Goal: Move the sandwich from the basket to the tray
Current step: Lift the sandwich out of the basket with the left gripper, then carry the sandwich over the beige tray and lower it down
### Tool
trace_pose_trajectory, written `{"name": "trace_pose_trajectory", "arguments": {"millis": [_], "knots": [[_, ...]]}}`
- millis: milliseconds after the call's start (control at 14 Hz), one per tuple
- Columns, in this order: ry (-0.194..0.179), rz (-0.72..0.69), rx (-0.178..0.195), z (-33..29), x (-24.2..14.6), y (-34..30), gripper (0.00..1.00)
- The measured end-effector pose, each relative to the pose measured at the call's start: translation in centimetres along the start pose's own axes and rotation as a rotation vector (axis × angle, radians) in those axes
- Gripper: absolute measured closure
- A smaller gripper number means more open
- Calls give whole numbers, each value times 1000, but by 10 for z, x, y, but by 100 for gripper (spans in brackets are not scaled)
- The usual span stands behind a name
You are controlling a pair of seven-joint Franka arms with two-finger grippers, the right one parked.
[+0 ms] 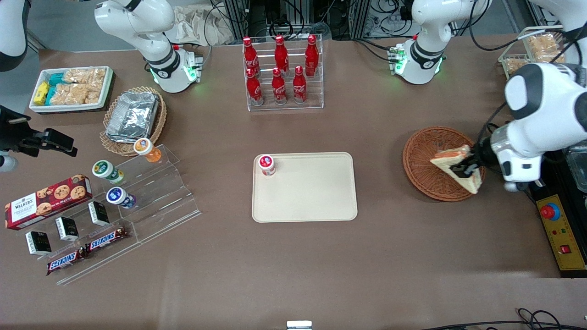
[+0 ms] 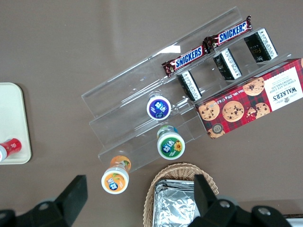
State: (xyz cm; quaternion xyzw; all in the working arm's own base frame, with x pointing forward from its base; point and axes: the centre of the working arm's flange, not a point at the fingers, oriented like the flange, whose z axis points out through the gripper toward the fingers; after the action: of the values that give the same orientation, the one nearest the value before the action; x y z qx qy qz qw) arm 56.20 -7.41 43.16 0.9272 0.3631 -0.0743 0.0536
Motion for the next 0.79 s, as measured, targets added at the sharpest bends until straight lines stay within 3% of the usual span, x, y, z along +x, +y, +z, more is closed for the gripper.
{"name": "trace_pose_trajectory", "arguments": {"millis": [429, 571, 786], "knots": [[-58, 243, 36, 44, -92, 88, 56], [-54, 318, 51, 68, -111, 112, 57], [-43, 405, 42, 113, -132, 143, 58]]}}
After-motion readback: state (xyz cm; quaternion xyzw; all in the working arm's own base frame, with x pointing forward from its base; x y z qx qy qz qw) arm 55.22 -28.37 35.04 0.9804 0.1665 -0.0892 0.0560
